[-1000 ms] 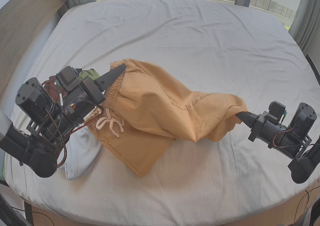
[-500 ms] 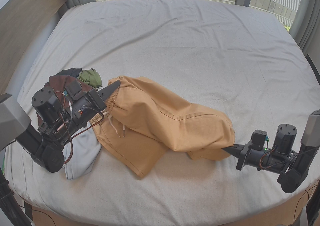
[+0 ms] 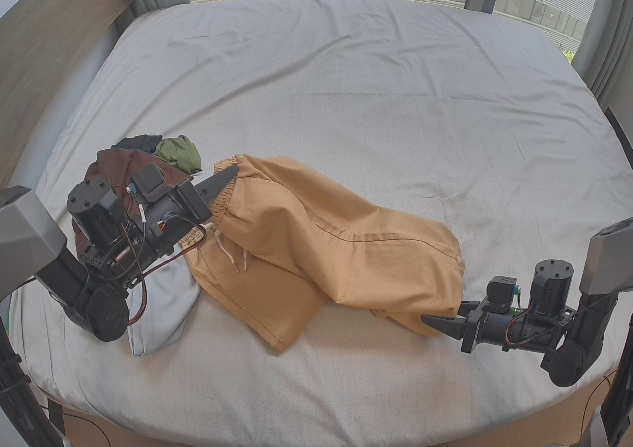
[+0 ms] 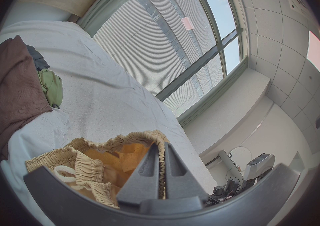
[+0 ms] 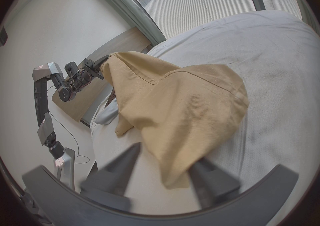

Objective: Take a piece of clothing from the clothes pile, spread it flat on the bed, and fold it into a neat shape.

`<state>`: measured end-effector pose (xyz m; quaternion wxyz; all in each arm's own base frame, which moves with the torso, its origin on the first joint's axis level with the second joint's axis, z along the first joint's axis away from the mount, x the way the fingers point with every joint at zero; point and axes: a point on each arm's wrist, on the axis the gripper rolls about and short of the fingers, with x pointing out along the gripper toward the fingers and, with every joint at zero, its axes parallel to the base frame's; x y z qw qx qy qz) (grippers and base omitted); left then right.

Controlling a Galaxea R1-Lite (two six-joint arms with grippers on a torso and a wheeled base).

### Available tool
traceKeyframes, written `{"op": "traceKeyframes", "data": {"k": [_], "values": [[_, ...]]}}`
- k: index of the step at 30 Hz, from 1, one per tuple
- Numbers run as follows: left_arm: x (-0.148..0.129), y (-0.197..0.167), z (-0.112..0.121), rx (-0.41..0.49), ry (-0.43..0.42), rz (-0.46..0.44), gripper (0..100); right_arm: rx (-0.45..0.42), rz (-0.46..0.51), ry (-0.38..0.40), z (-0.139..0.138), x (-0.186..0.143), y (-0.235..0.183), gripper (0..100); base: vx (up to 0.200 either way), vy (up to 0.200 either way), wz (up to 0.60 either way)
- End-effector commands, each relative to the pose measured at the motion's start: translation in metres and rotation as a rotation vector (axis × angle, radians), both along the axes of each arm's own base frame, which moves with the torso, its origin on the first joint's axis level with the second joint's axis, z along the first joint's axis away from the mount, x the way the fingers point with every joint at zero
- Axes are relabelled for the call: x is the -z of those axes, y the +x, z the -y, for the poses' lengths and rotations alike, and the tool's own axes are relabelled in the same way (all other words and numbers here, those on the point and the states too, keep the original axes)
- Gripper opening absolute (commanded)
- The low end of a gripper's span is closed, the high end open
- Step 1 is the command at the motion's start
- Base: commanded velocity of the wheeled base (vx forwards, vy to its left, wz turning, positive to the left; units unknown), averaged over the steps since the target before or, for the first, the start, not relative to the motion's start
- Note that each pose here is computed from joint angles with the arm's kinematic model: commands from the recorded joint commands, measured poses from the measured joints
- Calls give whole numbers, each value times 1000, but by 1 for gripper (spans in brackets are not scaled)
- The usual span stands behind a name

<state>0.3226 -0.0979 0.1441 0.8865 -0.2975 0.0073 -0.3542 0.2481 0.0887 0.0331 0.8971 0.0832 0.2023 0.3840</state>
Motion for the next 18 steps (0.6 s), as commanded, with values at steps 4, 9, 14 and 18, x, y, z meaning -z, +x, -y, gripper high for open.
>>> {"op": "traceKeyframes", "data": {"k": [4,9,14,18], "values": [[0,0,0,0,0,0,0,-34,-22,65,15,-2,7,100,0,0,0],[0,0,0,1,0,2,0,48,-77,165,31,-7,22,100,0,0,0],[0,0,1,3,0,2,0,112,-84,201,45,-6,35,100,0,0,0],[-1,0,1,3,-1,3,0,120,-97,203,47,-1,38,100,0,0,0]]}}
